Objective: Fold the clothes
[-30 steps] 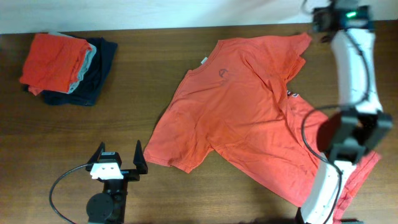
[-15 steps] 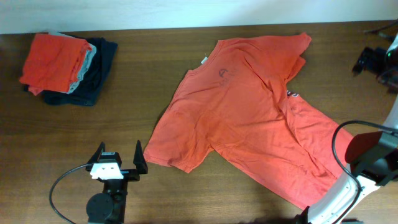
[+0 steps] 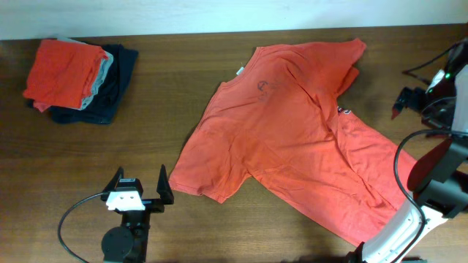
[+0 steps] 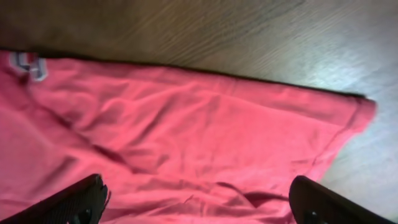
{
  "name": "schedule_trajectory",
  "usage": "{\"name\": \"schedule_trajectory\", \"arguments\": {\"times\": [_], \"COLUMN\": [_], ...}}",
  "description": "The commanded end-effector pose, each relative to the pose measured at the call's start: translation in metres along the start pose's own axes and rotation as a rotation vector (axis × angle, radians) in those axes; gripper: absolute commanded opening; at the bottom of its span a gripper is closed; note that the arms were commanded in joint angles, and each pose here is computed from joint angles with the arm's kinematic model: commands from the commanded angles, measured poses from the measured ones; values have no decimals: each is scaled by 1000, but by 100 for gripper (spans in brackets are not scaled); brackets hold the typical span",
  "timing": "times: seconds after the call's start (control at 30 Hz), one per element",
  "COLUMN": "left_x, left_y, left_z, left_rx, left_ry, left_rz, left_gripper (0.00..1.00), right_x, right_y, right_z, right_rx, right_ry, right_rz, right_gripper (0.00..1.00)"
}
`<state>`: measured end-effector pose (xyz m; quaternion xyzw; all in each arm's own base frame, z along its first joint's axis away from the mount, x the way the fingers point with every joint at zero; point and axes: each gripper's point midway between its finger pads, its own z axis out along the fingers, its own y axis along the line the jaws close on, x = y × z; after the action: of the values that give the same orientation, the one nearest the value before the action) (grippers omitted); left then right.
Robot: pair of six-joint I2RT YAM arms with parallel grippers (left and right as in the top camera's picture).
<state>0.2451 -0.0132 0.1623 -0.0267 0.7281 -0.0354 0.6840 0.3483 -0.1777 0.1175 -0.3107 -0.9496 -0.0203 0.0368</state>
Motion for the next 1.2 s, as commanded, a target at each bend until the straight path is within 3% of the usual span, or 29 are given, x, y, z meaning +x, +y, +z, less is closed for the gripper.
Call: {"name": "schedule_trajectory", "arguments": {"times": [0.0, 1.17], "left_x": [3, 3], "left_y": [-2, -2], "left_z": [0, 0], "left_rx": [10, 10], "left_ry": [7, 6], "left_rz": [17, 16], "left_gripper": [99, 99], "right_x": [1, 3], "right_y": [-7, -15], "right_z": [22, 35], "right_rx": [17, 20], "right_ry": [23, 41], "right_rz": [13, 32], "right_gripper": [98, 98]}}
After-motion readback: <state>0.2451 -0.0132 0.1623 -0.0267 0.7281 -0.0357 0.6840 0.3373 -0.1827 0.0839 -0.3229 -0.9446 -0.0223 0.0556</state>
